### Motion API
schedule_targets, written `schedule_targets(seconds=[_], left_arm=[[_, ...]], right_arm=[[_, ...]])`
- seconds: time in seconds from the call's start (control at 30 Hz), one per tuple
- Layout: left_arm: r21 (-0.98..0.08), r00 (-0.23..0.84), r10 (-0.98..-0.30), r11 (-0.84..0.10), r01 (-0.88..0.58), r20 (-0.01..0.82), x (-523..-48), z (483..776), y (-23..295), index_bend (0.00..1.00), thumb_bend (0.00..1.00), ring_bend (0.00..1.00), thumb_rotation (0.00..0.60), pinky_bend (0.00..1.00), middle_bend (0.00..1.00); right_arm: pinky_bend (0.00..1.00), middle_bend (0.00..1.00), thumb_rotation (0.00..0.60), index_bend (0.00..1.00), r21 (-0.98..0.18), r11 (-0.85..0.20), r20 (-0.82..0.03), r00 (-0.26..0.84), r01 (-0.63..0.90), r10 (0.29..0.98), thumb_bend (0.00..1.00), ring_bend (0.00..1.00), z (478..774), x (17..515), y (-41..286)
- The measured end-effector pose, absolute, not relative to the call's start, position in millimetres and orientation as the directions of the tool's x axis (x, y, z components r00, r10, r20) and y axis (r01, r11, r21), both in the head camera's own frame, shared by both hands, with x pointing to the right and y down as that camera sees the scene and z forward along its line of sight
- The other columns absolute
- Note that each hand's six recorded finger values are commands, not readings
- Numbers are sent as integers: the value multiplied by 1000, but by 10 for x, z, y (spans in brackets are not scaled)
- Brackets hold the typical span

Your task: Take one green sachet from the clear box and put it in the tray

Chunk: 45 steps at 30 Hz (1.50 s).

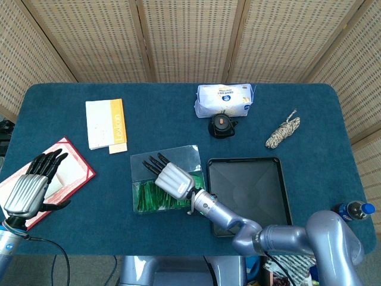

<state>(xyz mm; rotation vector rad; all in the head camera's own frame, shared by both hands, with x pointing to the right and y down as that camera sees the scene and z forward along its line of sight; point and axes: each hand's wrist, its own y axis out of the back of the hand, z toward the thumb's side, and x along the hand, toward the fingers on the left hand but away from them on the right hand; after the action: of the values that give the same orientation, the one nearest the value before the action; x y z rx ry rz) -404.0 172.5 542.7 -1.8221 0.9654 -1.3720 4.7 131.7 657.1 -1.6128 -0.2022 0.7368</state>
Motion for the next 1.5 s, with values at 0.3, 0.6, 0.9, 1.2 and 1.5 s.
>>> schedule_targets(seconds=[0.3, 0.6, 0.9, 1.2, 1.5], left_arm=[[-840, 181, -854, -516, -169, 488, -4035, 5430, 1729, 0, 59, 0, 600, 0, 0], [-839, 181, -853, -518, -168, 490, -4035, 5439, 1726, 0, 60, 0, 600, 0, 0], [-838, 181, -852, -519, -165, 492, -4029, 5444, 1728, 0, 59, 0, 600, 0, 0], [-837, 186, -849, -523, -161, 495, -4011, 5452, 1737, 0, 59, 0, 600, 0, 0], [-836, 188, -848, -525, -159, 496, -4003, 5456, 1741, 0, 59, 0, 600, 0, 0]], right_arm=[[197, 104, 600, 627, -941, -188, -339, 773, -282, 537, 548, 0, 6561, 87, 1293], [206, 100, 600, 624, -942, -174, -334, 750, -288, 570, 555, 0, 6566, 172, 1222], [206, 98, 600, 623, -939, -150, -338, 751, -309, 567, 578, 0, 6570, 247, 1215], [213, 95, 600, 582, -939, -150, -340, 760, -310, 554, 578, 0, 6521, 404, 1265], [227, 95, 600, 575, -944, -168, -330, 771, -286, 544, 578, 0, 6509, 494, 1334]])
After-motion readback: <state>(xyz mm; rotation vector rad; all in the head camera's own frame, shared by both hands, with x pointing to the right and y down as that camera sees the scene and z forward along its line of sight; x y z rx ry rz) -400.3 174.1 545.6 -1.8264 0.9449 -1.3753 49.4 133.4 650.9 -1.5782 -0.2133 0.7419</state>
